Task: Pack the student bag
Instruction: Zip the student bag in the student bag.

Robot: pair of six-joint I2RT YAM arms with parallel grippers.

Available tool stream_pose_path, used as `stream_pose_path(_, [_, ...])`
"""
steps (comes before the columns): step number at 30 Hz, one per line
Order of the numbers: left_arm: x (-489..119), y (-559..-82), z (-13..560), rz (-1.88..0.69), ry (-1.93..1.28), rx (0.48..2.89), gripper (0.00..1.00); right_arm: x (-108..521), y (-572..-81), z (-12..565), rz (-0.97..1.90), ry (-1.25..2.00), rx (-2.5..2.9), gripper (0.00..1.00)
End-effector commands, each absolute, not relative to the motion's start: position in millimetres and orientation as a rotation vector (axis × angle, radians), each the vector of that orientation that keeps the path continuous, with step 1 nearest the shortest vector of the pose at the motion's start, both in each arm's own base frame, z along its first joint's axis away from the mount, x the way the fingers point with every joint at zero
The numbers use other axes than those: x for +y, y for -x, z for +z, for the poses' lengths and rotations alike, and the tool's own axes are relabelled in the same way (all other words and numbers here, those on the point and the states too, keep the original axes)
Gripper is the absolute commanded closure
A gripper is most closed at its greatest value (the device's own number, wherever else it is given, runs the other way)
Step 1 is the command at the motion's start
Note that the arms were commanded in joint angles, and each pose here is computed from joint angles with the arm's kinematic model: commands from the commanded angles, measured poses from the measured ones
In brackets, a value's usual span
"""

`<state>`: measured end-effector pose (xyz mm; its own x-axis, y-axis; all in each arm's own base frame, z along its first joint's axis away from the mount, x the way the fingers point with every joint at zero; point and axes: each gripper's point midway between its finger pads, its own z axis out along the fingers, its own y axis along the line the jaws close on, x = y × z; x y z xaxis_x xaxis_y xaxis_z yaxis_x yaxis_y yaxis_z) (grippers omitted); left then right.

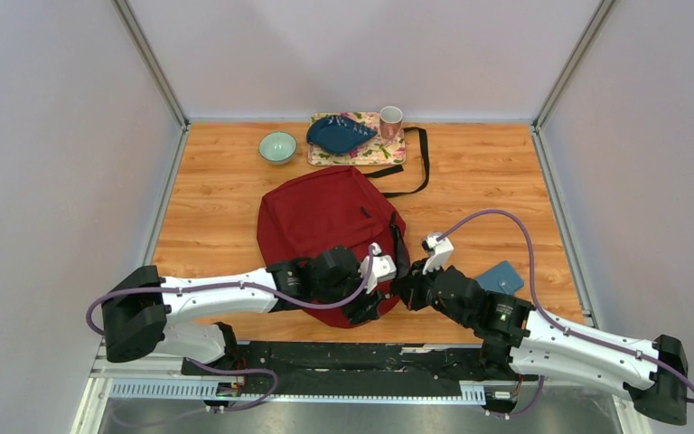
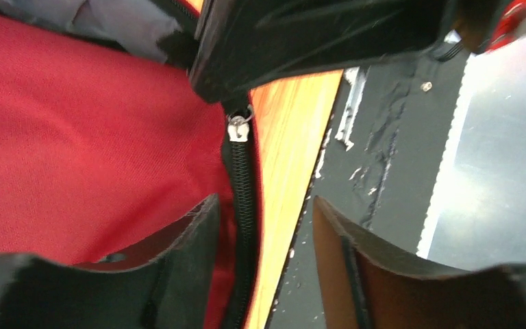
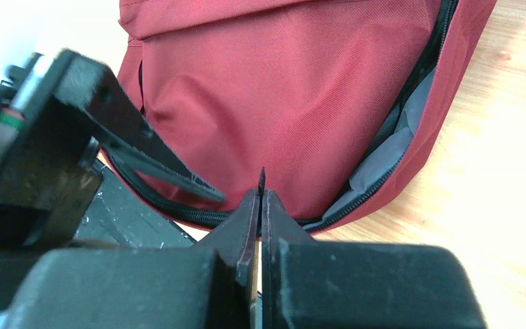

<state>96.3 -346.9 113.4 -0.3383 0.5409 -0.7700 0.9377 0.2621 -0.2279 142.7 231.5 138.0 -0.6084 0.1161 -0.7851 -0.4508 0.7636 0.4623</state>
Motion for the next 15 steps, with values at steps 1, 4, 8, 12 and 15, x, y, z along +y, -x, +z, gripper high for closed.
stream_pose_path(1, [-343, -96, 91, -0.918, -1.279, 2.02, 0.48, 233, -151, 160, 0.839, 0.201, 2.018, 1.0])
stream_pose_path(4, [-339, -95, 81, -0.931, -1.21, 2.046, 0.76, 234, -152, 157, 0.829, 0.204, 2.026, 1.0])
stream_pose_path(8, [-332, -91, 75, -0.933, -1.128, 2.058, 1.0, 236, -152, 150, 0.813, 0.215, 2.045, 1.0])
stream_pose_path(12, [-325, -85, 69, -0.904, -1.104, 2.056, 1.0, 234, -157, 142, 0.76, 0.196, 2.069, 1.0])
stream_pose_path(15, [-318, -77, 57, -0.819, -1.124, 2.058, 1.0, 230, -167, 139, 0.67, 0.203, 2.069, 1.0])
